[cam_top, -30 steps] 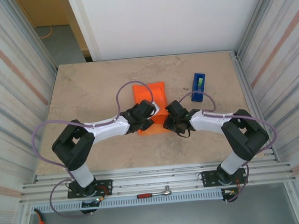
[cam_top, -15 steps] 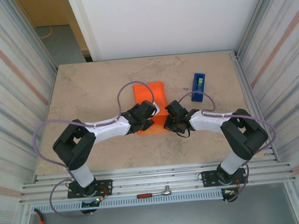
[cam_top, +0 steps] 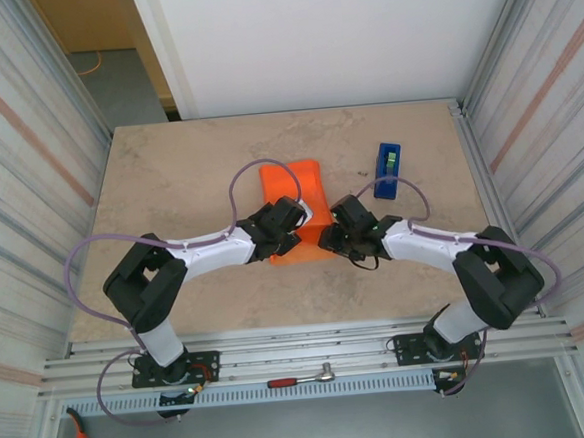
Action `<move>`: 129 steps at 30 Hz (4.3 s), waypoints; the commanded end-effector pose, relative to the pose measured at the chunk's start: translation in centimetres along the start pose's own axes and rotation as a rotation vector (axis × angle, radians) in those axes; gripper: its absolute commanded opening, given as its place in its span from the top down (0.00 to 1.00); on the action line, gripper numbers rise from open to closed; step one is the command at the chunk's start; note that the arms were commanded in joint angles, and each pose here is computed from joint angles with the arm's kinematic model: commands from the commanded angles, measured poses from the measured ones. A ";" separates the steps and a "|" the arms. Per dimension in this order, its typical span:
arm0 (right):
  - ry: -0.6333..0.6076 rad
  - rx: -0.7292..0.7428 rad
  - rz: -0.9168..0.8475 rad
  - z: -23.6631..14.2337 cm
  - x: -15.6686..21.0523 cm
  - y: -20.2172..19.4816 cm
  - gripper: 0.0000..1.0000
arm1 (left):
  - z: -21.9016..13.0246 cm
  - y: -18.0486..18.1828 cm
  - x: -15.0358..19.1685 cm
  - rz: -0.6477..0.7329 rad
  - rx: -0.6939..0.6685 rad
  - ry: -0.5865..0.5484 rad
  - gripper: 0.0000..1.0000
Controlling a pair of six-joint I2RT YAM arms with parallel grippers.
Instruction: Wrap the gift box in paper
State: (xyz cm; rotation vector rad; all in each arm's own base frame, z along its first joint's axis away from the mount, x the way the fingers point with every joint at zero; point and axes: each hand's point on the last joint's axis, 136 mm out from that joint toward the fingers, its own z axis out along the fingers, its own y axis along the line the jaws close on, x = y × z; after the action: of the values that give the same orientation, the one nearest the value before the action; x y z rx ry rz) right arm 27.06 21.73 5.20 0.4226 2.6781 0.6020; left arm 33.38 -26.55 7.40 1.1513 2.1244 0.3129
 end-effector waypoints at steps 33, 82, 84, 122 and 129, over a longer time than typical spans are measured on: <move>0.056 -0.002 0.023 3.5 -1.0 -0.4 1.00 | 0.9 -2.1 1.3 0.063 0.033 0.051 0.23; -0.011 0.026 -0.006 0.7 -0.2 0.1 0.42 | 0.9 -2.5 1.4 0.071 0.036 0.054 0.24; -0.006 0.037 -0.013 1.1 -0.1 0.0 0.45 | 0.9 -2.5 1.4 0.072 0.034 0.056 0.24; 0.051 0.063 -0.018 2.9 1.1 -1.3 0.63 | 1.0 -2.8 1.5 0.078 0.037 0.060 0.24; 0.049 0.058 -0.022 2.8 0.9 -1.1 0.96 | 1.0 -3.0 1.6 0.082 0.039 0.062 0.24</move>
State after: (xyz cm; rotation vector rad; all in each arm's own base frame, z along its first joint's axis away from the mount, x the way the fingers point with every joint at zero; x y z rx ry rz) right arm 26.81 21.93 2.02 0.4127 2.7441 0.5413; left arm 33.24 -26.71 7.07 1.1587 2.1059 0.3759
